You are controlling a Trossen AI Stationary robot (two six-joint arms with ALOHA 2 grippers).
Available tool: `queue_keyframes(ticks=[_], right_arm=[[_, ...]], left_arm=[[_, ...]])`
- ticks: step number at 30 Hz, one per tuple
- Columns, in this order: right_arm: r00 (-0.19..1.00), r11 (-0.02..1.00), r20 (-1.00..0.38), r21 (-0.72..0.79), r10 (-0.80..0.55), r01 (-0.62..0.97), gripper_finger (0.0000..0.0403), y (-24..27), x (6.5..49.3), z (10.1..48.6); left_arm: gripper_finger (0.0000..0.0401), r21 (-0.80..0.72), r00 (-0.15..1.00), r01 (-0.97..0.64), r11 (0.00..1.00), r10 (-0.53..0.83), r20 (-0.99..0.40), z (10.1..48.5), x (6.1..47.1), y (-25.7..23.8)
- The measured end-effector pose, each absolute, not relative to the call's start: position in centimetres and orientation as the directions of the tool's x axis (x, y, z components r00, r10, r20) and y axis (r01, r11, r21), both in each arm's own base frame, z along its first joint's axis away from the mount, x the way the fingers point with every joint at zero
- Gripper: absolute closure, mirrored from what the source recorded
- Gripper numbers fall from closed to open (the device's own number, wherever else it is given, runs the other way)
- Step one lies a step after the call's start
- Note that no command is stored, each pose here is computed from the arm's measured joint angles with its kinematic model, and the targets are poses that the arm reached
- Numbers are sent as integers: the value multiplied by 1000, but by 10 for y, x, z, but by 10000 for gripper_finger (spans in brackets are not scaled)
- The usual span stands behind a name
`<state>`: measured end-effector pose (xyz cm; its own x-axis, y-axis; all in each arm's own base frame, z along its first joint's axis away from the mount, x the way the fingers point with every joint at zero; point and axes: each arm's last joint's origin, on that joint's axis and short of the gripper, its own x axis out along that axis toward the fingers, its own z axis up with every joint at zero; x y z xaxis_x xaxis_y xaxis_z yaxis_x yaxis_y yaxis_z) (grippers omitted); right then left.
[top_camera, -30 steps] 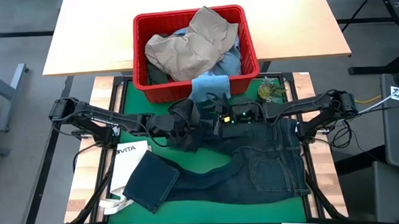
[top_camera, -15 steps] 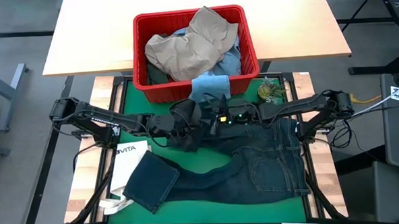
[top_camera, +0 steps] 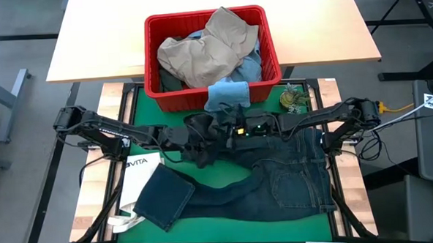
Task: Fold Laundry from Bin
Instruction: Fold the dark blue pants
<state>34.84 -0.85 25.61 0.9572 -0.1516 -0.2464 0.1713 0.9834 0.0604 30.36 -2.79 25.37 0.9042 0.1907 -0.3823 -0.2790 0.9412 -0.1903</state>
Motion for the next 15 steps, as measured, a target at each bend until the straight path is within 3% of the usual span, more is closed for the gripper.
queue_keyframes(ticks=[4, 8, 15], right_arm=[[974, 986, -169, 45, -153, 162, 380, -9, 352, 269], [986, 991, -94, -29, -135, 132, 397, -10, 358, 293], [993, 986, -32, -124, -113, 109, 397, -10, 365, 333]], left_arm=[[336, -146, 908, -259, 955, 189, -373, 256, 303, -28], [308, -99, 928, -231, 968, 189, -321, 268, 298, -27], [261, -105, 970, -147, 984, 122, -212, 299, 278, -36]])
